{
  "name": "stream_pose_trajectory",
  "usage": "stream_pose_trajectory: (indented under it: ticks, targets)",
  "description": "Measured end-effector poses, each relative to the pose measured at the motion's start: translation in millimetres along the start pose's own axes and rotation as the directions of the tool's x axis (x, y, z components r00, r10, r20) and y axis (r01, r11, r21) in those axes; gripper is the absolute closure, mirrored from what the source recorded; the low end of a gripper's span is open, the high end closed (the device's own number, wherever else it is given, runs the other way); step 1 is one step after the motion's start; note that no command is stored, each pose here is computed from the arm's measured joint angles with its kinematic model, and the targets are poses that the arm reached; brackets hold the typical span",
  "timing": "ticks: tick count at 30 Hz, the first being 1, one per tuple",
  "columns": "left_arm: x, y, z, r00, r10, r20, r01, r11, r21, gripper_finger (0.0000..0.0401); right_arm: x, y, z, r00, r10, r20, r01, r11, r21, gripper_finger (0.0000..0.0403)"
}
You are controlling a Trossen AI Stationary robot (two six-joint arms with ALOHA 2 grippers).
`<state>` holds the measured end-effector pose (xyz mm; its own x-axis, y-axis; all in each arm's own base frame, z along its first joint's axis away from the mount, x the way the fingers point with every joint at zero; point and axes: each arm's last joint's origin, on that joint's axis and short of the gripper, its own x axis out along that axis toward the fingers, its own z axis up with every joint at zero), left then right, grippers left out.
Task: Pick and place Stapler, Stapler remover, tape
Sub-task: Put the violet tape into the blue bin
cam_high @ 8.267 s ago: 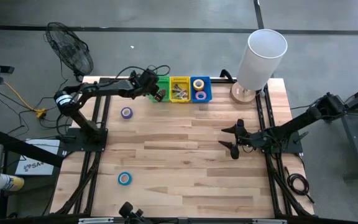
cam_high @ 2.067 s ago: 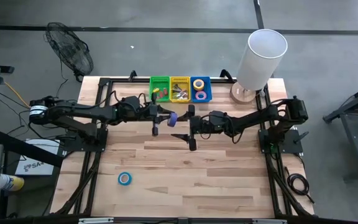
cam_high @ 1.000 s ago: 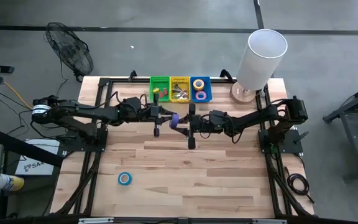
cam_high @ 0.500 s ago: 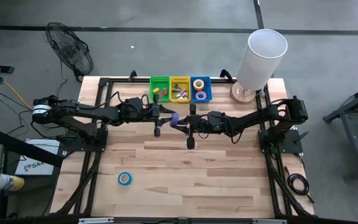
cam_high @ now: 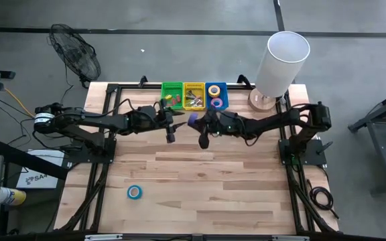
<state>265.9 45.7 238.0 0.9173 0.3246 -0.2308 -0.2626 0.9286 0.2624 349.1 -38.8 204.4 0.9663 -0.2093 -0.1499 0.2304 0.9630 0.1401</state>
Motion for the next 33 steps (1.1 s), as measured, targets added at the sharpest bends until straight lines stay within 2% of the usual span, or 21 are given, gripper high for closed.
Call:
stream_pose_trajectory:
  ticks: [4,9,15,19,25,29,33]
  targets:
    - [-1,2,-2,0.996,0.082,-0.035,-0.082,0.997,0.008,0.0222,1,-23,-2,0.996,-0.072,-0.05,0.075,0.995,0.069,0.037]
    - [-1,3,-5,0.989,0.129,-0.079,-0.128,0.992,0.021,0.0222,0,-58,-6,0.976,-0.176,-0.129,0.194,0.97,0.145,0.037]
    - [-1,3,-6,0.987,0.134,-0.088,-0.133,0.991,0.023,0.0222,-5,-100,-7,0.931,-0.278,-0.236,0.33,0.919,0.215,0.037]
    - [-1,3,-7,0.986,0.133,-0.096,-0.132,0.991,0.026,0.0222,-4,-121,6,0.874,-0.325,-0.361,0.413,0.889,0.2,0.037]
    - [-1,3,-7,0.986,0.133,-0.097,-0.131,0.991,0.026,0.0222,-5,-138,40,0.786,-0.356,-0.506,0.482,0.865,0.14,0.037]
    - [-1,3,-7,0.986,0.131,-0.104,-0.129,0.991,0.028,0.0222,-10,-145,53,0.727,-0.364,-0.582,0.513,0.852,0.107,0.037]
    - [-1,3,-7,0.986,0.131,-0.103,-0.129,0.991,0.028,0.0222,-15,-152,56,0.711,-0.351,-0.61,0.517,0.849,0.114,0.037]
